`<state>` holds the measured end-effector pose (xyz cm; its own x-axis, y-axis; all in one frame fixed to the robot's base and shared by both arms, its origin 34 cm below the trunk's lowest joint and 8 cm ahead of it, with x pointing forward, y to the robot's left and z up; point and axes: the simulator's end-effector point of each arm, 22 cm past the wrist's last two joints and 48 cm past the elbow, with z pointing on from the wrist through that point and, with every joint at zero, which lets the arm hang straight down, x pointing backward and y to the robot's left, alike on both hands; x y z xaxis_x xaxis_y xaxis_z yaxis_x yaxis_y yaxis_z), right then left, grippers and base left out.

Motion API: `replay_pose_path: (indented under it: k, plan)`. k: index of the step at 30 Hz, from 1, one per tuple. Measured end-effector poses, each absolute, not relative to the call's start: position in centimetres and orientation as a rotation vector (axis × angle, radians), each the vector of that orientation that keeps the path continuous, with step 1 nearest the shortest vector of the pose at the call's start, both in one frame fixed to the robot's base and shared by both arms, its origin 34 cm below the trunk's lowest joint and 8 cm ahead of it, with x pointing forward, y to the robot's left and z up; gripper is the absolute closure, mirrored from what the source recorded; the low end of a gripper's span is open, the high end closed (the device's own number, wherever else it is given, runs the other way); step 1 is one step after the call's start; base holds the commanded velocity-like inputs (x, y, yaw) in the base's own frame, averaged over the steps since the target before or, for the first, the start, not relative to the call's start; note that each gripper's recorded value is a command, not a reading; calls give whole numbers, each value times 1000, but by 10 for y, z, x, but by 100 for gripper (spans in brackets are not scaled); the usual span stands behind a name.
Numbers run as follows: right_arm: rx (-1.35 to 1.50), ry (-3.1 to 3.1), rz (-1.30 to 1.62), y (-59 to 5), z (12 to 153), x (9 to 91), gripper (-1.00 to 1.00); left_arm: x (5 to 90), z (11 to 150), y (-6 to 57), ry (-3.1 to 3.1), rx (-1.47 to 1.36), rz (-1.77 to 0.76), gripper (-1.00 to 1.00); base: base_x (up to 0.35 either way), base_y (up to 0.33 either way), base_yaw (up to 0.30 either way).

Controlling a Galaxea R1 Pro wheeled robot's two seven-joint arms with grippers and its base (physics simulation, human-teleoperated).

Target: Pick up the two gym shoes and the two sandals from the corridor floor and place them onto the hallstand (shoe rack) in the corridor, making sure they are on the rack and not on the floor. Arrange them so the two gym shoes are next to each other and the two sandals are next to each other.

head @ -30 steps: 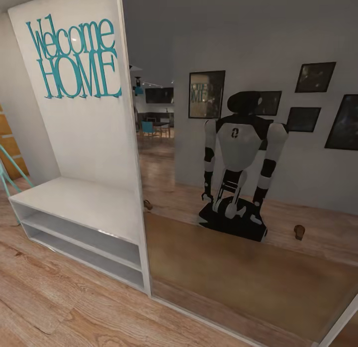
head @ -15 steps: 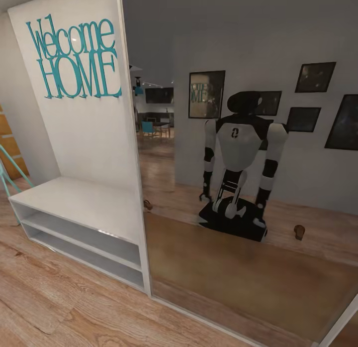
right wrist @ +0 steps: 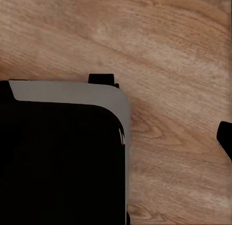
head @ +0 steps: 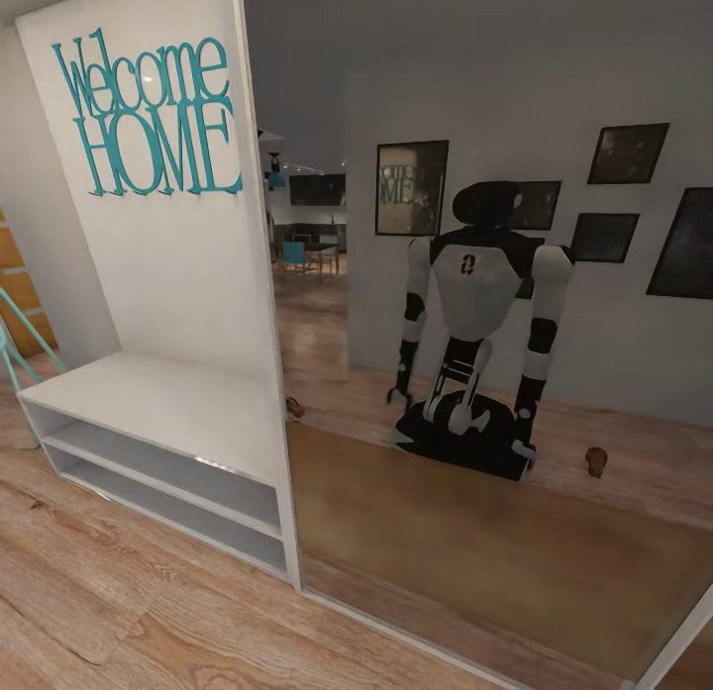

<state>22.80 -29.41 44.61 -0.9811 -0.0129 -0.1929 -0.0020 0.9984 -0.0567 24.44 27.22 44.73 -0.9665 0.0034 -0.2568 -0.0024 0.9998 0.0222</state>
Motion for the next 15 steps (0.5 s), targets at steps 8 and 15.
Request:
replay_pose_path:
  k: [8, 15]
  plan:
    - [-25, 2510, -64, -289, 515, 403, -100, 360, 482, 269, 2590, 7, 19, -100, 0, 0, 0]
    - [-36, 2402, -53, -285, 531, 423, -100, 384, 493, 267, 2533, 5, 15, -100, 0, 0, 0]
